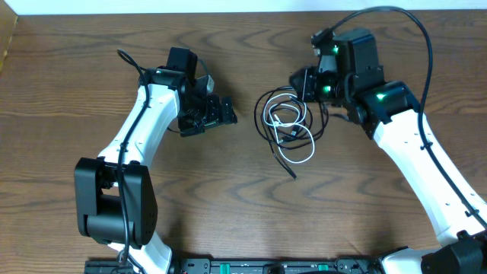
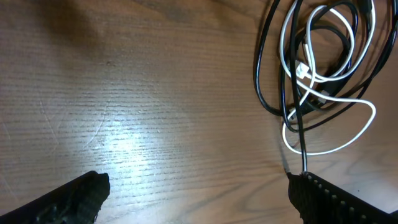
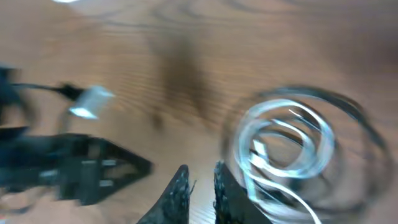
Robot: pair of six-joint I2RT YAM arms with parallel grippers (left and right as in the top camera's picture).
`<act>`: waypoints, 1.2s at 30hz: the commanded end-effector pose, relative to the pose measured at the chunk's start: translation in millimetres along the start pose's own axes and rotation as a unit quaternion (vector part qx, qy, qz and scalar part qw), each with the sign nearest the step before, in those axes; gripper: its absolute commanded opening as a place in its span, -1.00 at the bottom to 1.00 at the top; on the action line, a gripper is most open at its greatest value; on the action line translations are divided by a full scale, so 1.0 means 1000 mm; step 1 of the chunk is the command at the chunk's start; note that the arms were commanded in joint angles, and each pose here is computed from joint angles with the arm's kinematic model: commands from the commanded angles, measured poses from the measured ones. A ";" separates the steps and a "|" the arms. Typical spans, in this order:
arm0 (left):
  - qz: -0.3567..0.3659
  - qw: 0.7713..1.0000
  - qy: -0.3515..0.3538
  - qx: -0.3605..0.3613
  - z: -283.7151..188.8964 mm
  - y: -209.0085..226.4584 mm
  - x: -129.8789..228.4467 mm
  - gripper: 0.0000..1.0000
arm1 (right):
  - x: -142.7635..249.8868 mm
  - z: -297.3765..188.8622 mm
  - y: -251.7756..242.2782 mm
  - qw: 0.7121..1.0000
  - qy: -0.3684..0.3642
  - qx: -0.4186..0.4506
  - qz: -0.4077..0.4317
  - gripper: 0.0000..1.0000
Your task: Untangle cables
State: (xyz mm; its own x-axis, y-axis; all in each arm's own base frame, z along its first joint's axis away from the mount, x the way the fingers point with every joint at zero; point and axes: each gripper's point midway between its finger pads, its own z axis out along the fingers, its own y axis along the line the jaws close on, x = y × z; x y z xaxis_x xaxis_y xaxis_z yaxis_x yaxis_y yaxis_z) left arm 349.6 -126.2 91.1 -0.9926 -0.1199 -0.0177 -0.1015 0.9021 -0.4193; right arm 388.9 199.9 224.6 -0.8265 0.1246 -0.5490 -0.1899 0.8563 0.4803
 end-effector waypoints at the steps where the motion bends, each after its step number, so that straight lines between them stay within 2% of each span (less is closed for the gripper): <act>1: -0.006 1.000 0.004 -0.005 0.003 0.002 0.002 0.95 | 0.004 -0.003 -0.045 0.993 0.001 0.121 -0.003 -0.70; 3: -0.005 1.000 0.004 -0.005 0.003 0.002 0.001 0.95 | 0.022 0.004 -0.055 0.990 0.041 0.136 -0.009 -0.63; 8: -0.005 1.000 0.003 -0.004 0.003 0.002 0.001 0.95 | 0.068 0.021 -0.070 0.977 0.153 0.140 -0.041 -0.02; 11: -0.005 1.000 0.003 -0.004 0.003 0.002 0.001 0.95 | 0.084 0.034 -0.082 0.968 0.193 0.147 -0.059 0.35; 13: -0.005 1.000 0.003 -0.004 0.003 0.002 0.001 0.95 | 0.092 0.044 -0.089 0.963 0.213 0.149 -0.073 0.42; 15: -0.005 1.000 0.003 -0.004 0.003 0.002 0.001 0.95 | 0.102 0.057 -0.098 0.956 0.237 0.151 -0.084 0.41; 18: -0.005 1.000 0.003 -0.004 0.003 0.002 0.001 0.95 | 0.116 0.076 -0.107 0.950 0.264 0.149 -0.075 0.25; 25: -0.005 1.000 0.003 -0.004 0.003 0.002 0.001 0.95 | 0.137 0.110 -0.094 0.951 0.295 0.065 -0.067 0.00; 27: -0.005 1.000 0.003 -0.004 0.003 0.002 0.001 0.95 | 0.133 0.112 -0.092 0.954 0.287 0.060 -0.070 -0.31; 29: -0.005 1.000 0.003 -0.004 0.003 0.002 0.001 0.96 | 0.128 0.113 -0.089 0.957 0.276 0.055 -0.073 -0.93; 32: -0.005 1.000 0.003 -0.004 0.003 0.002 0.001 0.95 | 0.115 0.107 -0.075 0.963 0.261 0.029 -0.058 -0.98; 36: -0.005 1.000 0.003 -0.004 0.003 0.002 0.001 0.95 | 0.066 0.074 -0.031 0.976 0.205 -0.072 -0.014 -0.98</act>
State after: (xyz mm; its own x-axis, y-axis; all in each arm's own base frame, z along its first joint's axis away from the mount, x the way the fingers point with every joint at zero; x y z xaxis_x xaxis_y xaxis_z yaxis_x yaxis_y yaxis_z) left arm 350.6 -126.4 91.2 -0.9925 -0.1199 -0.0221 -0.0996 0.9018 -0.4205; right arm 359.7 201.4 42.5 -0.9675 -0.2166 -0.1304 -0.2512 0.8814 0.4001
